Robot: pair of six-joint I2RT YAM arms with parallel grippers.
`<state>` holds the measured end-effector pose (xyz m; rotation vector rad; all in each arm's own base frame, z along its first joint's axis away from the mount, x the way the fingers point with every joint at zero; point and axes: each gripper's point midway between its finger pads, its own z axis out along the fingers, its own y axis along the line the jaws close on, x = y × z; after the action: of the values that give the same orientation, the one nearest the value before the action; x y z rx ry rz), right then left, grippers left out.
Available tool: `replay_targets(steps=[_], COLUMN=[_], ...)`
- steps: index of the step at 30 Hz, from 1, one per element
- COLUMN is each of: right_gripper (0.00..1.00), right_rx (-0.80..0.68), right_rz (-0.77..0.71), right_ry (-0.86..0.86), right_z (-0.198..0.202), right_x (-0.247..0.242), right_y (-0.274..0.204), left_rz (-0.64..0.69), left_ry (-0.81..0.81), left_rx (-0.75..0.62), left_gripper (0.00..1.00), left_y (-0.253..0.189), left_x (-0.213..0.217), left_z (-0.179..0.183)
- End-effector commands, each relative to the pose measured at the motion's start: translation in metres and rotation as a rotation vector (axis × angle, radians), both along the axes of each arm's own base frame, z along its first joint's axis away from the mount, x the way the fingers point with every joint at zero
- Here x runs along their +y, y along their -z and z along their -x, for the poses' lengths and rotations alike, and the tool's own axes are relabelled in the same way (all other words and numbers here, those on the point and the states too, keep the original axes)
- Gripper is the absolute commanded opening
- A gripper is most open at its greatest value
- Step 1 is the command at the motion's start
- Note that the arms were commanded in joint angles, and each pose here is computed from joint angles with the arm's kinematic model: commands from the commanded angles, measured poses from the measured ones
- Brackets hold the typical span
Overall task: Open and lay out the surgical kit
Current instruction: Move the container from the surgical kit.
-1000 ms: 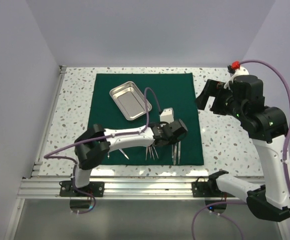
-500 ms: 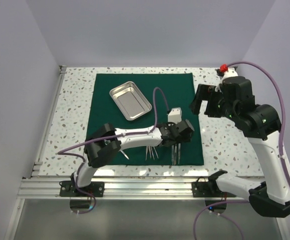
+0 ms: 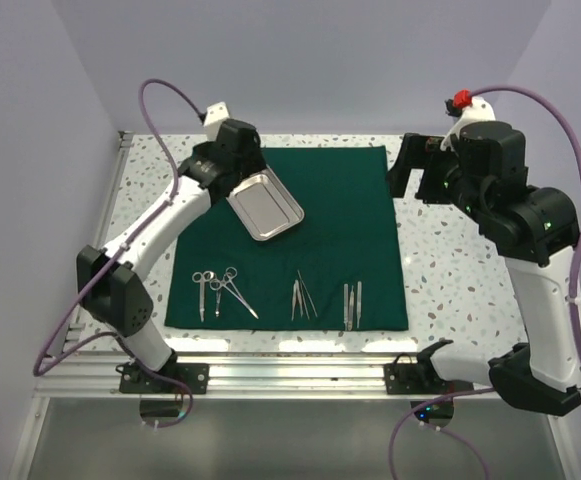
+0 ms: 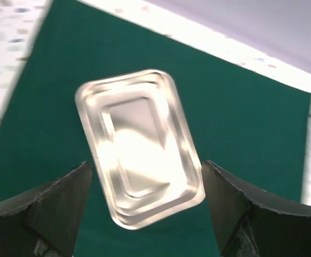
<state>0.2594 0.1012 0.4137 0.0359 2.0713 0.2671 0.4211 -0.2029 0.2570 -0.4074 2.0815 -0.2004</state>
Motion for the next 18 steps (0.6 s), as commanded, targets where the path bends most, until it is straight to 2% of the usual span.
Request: replay_targets(steps=[1, 5, 14, 16, 18], right_gripper=[0.99, 0.99, 0.99, 0.99, 0.99], right_rx=[-0.053, -0.07, -0.081, -0.089, -0.102], right_rz=[0.056, 0.078, 0.114, 0.113, 0.103], right_ry=[0.036, 0.055, 0.106, 0.114, 0.123], right_z=[-0.004, -0.005, 0.006, 0.008, 0.011], right_x=[-0.012, -0.018, -0.036, -0.038, -0.041], right_y=[-0.018, -0.032, -0.042, -0.043, -0.044], left_rz=[-0.215, -0.267, -0.249, -0.233, -0.185], left_ry=[-0.019, -0.003, -0.041, -0.051, -0.058], left_rx=[0.2, 0.282, 0.407, 0.437, 0.465], left_gripper=[0.87, 0.86, 0.86, 0.84, 0.77], left_y=[0.069, 0.106, 0.159, 0.175, 0.191], left_x=[0.054, 0.06, 0.062, 0.065, 0.067], left_z=[-0.011, -0.035, -0.038, -0.035, -0.032])
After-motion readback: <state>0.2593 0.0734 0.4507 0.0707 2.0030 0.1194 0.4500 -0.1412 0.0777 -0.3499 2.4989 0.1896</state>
